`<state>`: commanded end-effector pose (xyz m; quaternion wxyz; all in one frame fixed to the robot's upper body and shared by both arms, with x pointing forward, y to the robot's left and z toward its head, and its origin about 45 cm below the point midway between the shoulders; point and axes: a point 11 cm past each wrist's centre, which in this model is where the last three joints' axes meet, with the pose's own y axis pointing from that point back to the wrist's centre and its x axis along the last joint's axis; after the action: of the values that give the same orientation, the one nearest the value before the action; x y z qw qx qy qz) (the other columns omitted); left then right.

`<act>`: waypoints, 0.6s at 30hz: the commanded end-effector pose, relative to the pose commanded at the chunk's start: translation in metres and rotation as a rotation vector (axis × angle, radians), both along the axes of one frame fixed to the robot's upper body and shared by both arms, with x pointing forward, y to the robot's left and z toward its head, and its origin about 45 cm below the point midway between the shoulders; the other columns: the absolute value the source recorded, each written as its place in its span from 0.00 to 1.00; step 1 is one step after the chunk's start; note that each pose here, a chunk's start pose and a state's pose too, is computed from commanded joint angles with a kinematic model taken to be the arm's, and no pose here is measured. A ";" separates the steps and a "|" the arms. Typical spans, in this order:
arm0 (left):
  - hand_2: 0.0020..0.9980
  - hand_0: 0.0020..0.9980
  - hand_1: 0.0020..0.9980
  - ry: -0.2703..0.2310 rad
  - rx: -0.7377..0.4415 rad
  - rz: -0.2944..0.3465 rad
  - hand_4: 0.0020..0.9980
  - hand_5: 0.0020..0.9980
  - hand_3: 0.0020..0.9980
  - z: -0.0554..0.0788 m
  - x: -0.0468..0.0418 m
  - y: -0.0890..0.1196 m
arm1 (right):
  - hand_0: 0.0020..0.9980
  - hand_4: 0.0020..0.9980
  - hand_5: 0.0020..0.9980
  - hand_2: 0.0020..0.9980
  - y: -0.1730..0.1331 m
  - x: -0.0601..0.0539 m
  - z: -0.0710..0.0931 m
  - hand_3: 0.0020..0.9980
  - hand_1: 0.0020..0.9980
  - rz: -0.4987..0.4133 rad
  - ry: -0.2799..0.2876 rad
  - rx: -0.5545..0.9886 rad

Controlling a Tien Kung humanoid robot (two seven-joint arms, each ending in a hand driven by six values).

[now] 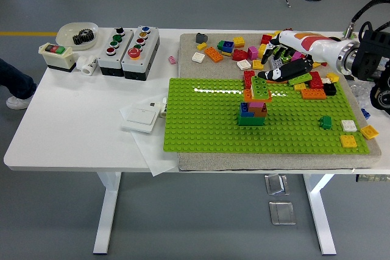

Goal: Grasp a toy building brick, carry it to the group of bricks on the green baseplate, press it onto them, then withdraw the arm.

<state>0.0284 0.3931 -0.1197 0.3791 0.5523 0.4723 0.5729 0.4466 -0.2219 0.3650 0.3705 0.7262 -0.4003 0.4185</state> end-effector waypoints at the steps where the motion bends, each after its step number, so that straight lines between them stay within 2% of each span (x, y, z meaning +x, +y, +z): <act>1: 0.81 0.85 0.80 0.000 0.000 -0.001 0.69 0.62 0.61 0.000 0.0002 0.000 | 0.70 0.81 0.45 0.74 -0.004 0.002 0.003 0.63 0.68 -0.016 -0.017 0.026; 3: 0.81 0.85 0.80 -0.002 -0.001 -0.001 0.69 0.62 0.61 0.000 0.0006 -0.001 | 0.70 0.81 0.45 0.74 -0.015 0.007 0.008 0.63 0.68 -0.059 -0.053 0.077; 4: 0.81 0.86 0.80 -0.003 -0.001 -0.002 0.69 0.62 0.61 0.000 0.0008 -0.001 | 0.78 0.96 0.65 0.81 -0.019 0.008 0.010 0.84 0.75 -0.075 -0.064 0.092; 9: 0.81 0.86 0.80 -0.010 -0.001 0.005 0.69 0.62 0.61 -0.001 0.0008 -0.004 | 0.78 0.96 0.65 0.81 -0.045 0.011 0.008 0.84 0.75 -0.168 -0.077 0.188; 10: 0.81 0.87 0.80 -0.010 -0.002 0.003 0.69 0.62 0.61 -0.001 0.0008 -0.004 | 0.82 1.00 0.73 0.87 -0.051 0.012 0.007 0.92 0.80 -0.188 -0.083 0.215; 15: 0.81 0.87 0.80 -0.012 -0.008 -0.005 0.69 0.62 0.61 -0.002 0.0020 -0.005 | 0.82 1.00 0.73 0.87 -0.086 0.008 -0.003 0.92 0.80 -0.270 -0.128 0.282; 16: 0.80 0.88 0.81 -0.013 -0.009 -0.005 0.69 0.61 0.61 -0.002 0.0018 -0.006 | 0.93 1.00 0.77 0.98 -0.091 0.008 -0.005 1.00 0.89 -0.282 -0.127 0.290; 18: 0.80 0.88 0.81 -0.013 -0.013 -0.007 0.69 0.61 0.61 -0.002 0.0009 -0.007 | 0.93 1.00 0.77 0.98 -0.107 0.007 -0.013 1.00 0.89 -0.325 -0.130 0.350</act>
<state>0.0293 0.3862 -0.1219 0.3879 0.5478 0.4714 0.5720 0.4534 -0.3287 0.3516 0.2749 0.6770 -0.6012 0.3235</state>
